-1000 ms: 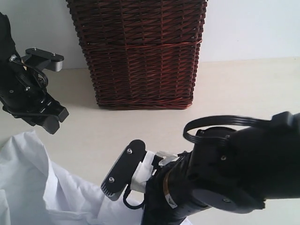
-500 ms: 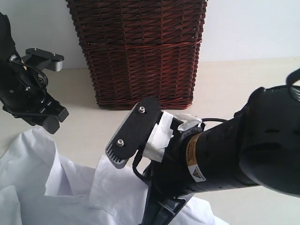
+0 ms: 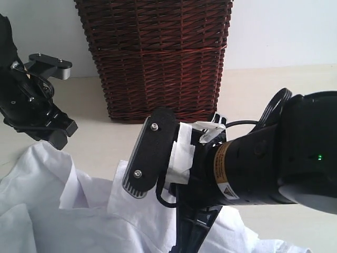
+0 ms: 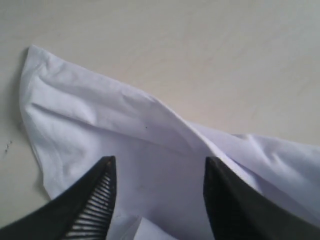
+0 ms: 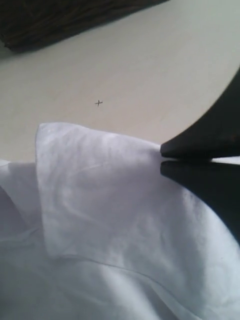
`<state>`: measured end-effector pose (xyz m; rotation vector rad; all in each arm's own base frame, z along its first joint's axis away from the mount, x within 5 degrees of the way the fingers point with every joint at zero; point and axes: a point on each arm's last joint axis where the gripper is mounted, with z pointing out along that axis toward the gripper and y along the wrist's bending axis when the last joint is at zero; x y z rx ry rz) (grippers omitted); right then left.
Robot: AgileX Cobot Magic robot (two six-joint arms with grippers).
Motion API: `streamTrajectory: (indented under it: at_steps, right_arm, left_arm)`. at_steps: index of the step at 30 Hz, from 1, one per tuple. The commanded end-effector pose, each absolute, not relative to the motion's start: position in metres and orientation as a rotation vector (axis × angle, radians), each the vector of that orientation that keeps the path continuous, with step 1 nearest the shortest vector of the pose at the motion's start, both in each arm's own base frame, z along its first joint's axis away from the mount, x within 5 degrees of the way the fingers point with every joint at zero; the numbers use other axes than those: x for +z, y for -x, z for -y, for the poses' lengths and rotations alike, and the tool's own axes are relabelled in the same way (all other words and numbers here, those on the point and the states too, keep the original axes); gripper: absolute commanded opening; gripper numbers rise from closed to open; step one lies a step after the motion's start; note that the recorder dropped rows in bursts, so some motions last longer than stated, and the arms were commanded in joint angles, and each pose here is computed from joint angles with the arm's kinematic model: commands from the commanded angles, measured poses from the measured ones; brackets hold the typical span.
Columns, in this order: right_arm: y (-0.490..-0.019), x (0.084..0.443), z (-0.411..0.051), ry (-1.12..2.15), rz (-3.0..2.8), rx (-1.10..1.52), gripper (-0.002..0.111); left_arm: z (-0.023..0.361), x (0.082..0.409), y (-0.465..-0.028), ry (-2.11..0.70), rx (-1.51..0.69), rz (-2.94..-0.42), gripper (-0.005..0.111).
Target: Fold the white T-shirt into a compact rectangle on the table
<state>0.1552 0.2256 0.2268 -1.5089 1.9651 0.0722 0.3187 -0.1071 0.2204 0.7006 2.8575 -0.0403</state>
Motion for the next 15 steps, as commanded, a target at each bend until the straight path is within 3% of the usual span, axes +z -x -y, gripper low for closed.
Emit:
streamTrajectory:
  at_steps: [1, 7, 9, 15]
  right_arm:
    - [-0.157, 0.232, -0.225, 1.536, -1.884, 0.044, 0.000]
    - [-0.156, 0.240, -0.223, 1.514, -1.862, 0.059, 0.000]
    - [-0.155, 0.242, -0.222, 1.510, -1.863, 0.056, 0.000]
    - [-0.155, 0.241, -0.220, 1.515, -1.871, 0.041, 0.000]
  left_arm:
    - [0.112, 0.222, -0.316, -0.716, -0.149, -2.867, 0.052]
    - [0.137, 0.211, -0.307, -1.047, -0.569, -2.770, 0.052]
    - [0.140, 0.203, -0.309, -1.100, -0.605, -2.753, 0.051]
    - [0.142, 0.155, -0.317, -1.127, -0.626, -2.883, 0.019]
